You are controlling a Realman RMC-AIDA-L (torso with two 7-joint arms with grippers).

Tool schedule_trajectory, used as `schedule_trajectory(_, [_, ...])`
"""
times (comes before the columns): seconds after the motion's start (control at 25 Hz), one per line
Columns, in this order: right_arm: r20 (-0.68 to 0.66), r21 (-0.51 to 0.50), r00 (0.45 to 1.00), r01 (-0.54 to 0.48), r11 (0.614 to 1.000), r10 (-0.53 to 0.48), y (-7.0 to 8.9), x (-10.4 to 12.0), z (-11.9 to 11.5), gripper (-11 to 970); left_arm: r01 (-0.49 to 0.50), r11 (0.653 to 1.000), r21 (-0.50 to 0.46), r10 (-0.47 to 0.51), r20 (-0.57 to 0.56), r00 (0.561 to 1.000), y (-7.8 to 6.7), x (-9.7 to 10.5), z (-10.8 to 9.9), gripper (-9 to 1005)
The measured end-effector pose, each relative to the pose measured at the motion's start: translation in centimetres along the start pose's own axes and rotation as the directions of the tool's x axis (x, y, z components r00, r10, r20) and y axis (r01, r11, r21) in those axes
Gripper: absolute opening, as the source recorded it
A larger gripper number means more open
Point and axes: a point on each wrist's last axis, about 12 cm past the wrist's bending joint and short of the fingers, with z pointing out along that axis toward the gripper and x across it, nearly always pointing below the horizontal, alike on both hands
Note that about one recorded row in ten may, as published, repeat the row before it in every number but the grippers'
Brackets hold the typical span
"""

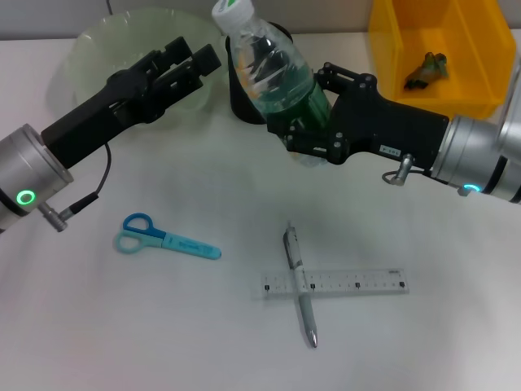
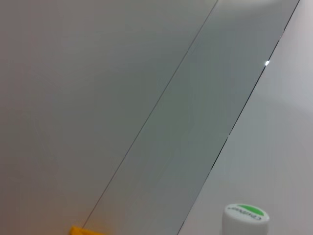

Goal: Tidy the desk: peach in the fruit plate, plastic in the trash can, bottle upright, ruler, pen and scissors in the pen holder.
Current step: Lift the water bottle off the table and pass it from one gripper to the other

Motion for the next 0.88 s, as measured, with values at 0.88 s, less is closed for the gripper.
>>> schedule_trajectory(0.88, [-0.021, -0.058, 1.0, -0.023, 0.998, 0.022, 0.9, 0.4, 1.5, 754, -0.021, 0.999, 0.025, 0.02, 0.044, 0.999, -0.6, 1.0, 1.8, 691])
